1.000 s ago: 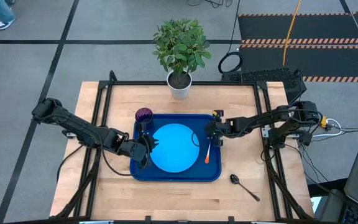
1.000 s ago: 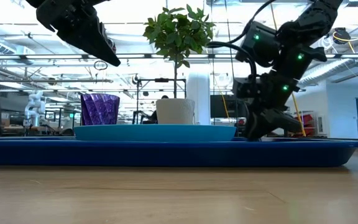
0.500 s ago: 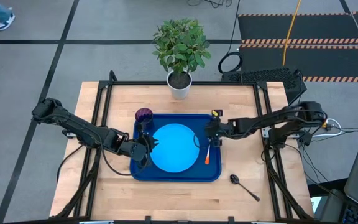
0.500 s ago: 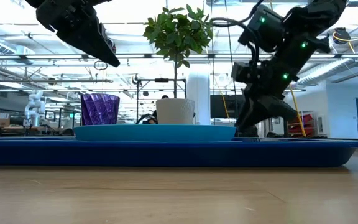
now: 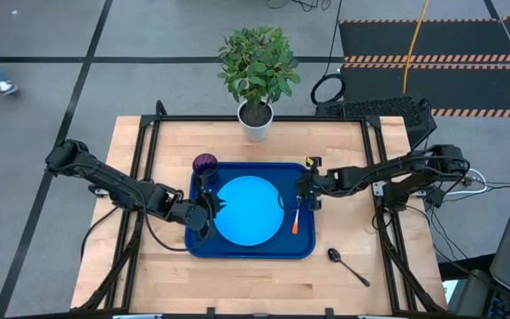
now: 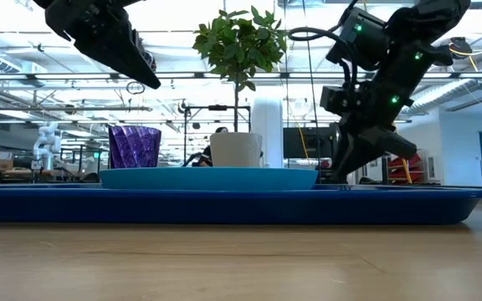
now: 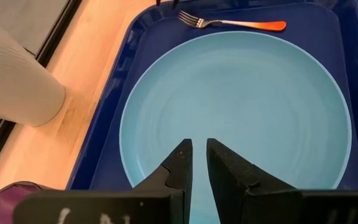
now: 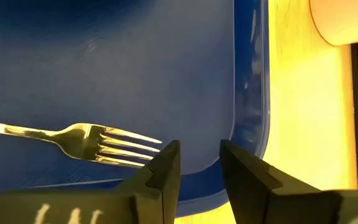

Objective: Pick and place plate/cup/fork/spoon on tray
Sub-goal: Adjust the orange fork

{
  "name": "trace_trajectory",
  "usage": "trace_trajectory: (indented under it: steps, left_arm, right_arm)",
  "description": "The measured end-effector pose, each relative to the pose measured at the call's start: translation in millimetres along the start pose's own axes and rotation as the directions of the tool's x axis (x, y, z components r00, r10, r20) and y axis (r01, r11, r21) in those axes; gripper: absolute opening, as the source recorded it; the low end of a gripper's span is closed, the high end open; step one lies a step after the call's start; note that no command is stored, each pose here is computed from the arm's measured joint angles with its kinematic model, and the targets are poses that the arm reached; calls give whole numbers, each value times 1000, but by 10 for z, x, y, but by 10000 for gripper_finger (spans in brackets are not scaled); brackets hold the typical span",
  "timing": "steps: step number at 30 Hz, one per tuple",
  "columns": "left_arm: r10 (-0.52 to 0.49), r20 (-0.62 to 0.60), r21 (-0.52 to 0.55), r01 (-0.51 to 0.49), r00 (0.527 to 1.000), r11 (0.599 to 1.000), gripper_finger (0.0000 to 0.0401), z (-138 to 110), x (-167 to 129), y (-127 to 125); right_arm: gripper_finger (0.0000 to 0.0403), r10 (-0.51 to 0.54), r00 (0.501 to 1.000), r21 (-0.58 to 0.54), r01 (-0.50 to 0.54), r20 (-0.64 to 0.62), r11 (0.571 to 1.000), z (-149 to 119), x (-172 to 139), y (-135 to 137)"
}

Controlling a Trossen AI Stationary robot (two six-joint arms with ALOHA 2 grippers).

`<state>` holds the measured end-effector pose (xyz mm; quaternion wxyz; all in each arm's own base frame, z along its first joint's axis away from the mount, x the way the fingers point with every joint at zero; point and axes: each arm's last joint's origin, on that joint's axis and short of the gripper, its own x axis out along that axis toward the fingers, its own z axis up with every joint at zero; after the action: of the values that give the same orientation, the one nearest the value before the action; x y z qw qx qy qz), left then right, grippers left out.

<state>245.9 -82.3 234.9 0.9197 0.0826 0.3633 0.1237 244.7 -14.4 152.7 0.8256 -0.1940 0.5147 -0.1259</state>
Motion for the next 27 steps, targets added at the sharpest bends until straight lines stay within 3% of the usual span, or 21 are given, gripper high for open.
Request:
trace_trajectory:
  steps: [12,27]
  left_arm:
    - [0,0,-2,0,1000,1000,51,0,0,0]
    - [0,0,-3,0,1000,1000,51,0,0,0]
  right_arm:
    - [105,25,999,-9,-26,-23,1000,-133,57,61]
    - [105,21,999,6,-21,24,1000,-91,59,55]
